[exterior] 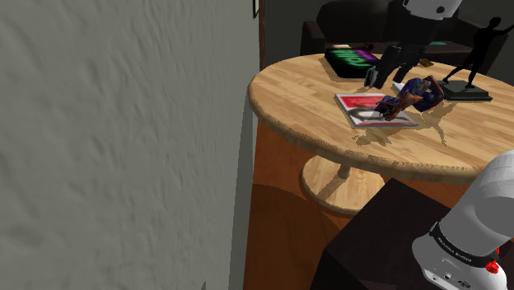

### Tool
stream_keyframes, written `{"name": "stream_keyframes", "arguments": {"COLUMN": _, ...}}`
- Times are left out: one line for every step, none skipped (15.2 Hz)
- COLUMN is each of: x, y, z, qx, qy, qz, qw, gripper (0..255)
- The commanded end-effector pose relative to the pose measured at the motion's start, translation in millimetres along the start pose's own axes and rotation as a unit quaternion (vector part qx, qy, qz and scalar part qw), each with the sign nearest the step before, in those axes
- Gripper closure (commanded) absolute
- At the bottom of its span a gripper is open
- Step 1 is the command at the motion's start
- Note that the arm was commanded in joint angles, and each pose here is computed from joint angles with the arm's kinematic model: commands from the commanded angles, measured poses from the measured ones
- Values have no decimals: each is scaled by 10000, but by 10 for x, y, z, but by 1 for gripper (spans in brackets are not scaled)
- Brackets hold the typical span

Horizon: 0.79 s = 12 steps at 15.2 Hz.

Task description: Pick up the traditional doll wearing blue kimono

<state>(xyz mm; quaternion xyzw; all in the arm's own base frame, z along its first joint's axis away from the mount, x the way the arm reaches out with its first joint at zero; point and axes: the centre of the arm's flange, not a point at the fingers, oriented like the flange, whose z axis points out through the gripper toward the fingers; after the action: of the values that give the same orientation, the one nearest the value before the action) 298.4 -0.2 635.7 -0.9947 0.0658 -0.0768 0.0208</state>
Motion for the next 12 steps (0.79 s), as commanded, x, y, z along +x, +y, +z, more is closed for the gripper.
{"name": "stream_keyframes", "arguments": {"x": 0, "y": 0, "z": 0, "qx": 0, "qy": 0, "qz": 0, "qw": 10000, "gripper": 0}}
{"name": "stream_keyframes", "arguments": {"x": 64, "y": 99, "z": 32, "qx": -23, "qy": 23, "qz": 187, "qw": 9998, "gripper": 0}}
{"name": "stream_keyframes", "arguments": {"x": 125, "y": 201, "z": 63, "qx": -46, "qy": 46, "qz": 374, "qw": 9993, "gripper": 0}}
{"name": "stream_keyframes", "arguments": {"x": 182, "y": 305, "z": 94, "qx": -69, "qy": 68, "qz": 561, "qw": 9984, "gripper": 0}}
{"name": "stream_keyframes", "arguments": {"x": 236, "y": 411, "z": 124, "qx": -92, "qy": 91, "qz": 747, "qw": 9971, "gripper": 0}}
{"name": "stream_keyframes", "arguments": {"x": 285, "y": 519, "z": 153, "qx": -115, "qy": 114, "qz": 934, "qw": 9955, "gripper": 0}}
{"name": "stream_keyframes", "arguments": {"x": 331, "y": 629, "z": 181, "qx": -138, "qy": 136, "qz": 1119, "qw": 9935, "gripper": 0}}
{"name": "stream_keyframes", "arguments": {"x": 372, "y": 741, "z": 209, "qx": -161, "qy": 159, "qz": 1305, "qw": 9912, "gripper": 0}}
{"name": "stream_keyframes", "arguments": {"x": 410, "y": 854, "z": 235, "qx": -183, "qy": 182, "qz": 1490, "qw": 9885, "gripper": 0}}
{"name": "stream_keyframes", "arguments": {"x": 443, "y": 969, "z": 262, "qx": -206, "qy": 204, "qz": 1675, "qw": 9855, "gripper": 0}}
{"name": "stream_keyframes", "arguments": {"x": 472, "y": 1085, "z": 287, "qx": -229, "qy": 227, "qz": 1859, "qw": 9820, "gripper": 0}}
{"name": "stream_keyframes", "arguments": {"x": 497, "y": 1202, "z": 312, "qx": -251, "qy": 249, "qz": 2042, "qw": 9783, "gripper": 0}}
